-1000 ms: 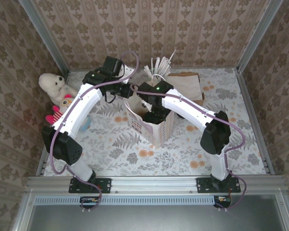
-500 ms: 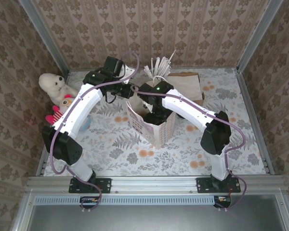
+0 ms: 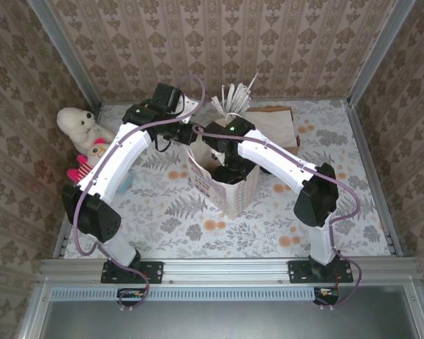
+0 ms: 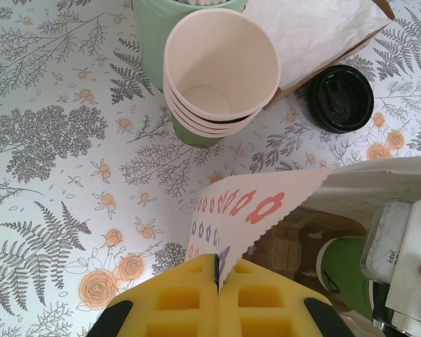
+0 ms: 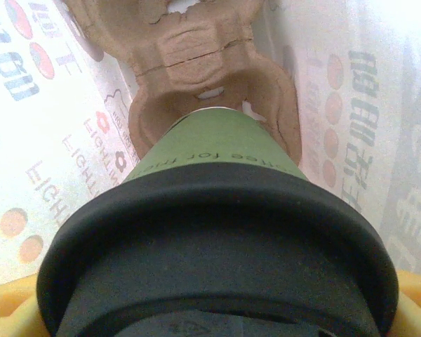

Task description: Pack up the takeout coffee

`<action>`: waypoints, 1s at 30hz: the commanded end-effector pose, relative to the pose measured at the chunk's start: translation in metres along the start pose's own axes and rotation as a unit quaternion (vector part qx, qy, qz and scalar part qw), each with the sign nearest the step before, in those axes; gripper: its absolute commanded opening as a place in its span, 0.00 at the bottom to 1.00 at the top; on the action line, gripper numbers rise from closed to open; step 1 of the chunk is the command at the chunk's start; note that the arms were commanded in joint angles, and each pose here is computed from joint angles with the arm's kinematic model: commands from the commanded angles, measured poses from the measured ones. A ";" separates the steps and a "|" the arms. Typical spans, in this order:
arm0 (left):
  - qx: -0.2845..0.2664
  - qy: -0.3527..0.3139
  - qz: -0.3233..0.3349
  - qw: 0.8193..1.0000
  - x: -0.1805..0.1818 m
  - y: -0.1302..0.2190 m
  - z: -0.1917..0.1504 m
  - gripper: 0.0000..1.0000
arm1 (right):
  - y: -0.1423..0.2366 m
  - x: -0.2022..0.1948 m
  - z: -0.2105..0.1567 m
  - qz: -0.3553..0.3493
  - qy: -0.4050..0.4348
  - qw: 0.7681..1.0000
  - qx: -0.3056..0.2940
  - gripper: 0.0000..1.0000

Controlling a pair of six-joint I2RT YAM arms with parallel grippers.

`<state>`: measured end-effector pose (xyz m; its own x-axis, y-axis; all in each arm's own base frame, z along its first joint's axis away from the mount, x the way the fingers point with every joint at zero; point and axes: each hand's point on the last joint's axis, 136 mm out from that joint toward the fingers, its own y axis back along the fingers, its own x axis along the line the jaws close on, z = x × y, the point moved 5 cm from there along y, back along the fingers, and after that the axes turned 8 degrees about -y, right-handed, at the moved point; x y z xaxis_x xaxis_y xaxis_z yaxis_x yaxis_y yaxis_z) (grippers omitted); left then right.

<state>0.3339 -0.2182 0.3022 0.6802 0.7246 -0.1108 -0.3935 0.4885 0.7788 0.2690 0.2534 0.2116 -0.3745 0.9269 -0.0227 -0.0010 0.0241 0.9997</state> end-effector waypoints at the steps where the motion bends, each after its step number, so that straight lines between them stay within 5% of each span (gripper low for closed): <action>1: -0.001 0.001 -0.001 1.000 -0.001 0.001 0.001 0.00 | -0.001 -0.003 -0.003 -0.004 -0.010 1.000 0.019 0.40; 30: -0.001 0.001 -0.005 1.000 -0.002 -0.001 0.003 0.00 | -0.001 -0.002 0.002 -0.001 -0.005 1.000 0.006 0.40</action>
<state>0.3339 -0.2181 0.3021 0.6802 0.7246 -0.1109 -0.3932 0.4884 0.7790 0.2691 0.2535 0.2116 -0.3749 0.9268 -0.0224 -0.0016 0.0235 0.9997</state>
